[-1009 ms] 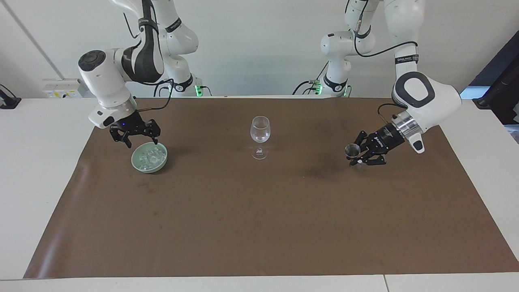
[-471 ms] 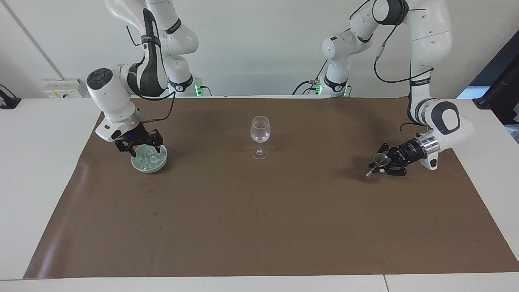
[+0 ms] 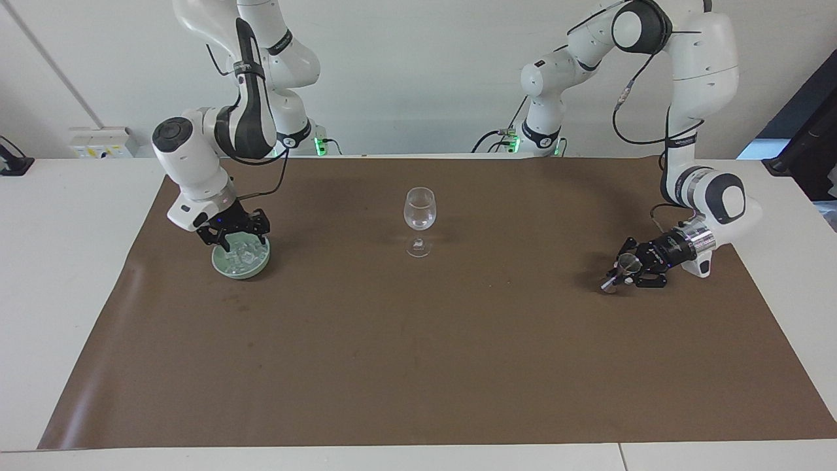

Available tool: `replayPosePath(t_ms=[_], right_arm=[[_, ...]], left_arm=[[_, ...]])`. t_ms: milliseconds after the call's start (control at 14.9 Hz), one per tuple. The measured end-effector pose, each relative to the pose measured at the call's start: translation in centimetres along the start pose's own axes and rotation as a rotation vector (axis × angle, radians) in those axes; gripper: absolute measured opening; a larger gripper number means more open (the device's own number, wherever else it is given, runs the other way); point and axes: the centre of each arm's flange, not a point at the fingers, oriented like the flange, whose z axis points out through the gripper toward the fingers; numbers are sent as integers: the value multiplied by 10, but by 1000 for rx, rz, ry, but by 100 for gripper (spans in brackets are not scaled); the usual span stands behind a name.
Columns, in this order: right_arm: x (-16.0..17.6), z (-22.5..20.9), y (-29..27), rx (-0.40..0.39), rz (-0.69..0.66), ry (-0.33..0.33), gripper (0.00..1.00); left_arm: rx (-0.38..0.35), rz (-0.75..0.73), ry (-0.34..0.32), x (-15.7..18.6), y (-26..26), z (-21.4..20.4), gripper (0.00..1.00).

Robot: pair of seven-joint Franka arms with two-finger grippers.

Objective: Pour wine and add ice with both arms

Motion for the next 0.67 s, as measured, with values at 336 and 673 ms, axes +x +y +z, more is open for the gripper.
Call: replayPosePath(t_ms=[336,673], right_arm=[[-6,3,22,-4,-21,6,79],[3,22,14,-9,-6,16,78]], left_arm=[[0,31,-9,10,-9,3,22],[-7,43,-13,9,-8,1,59]])
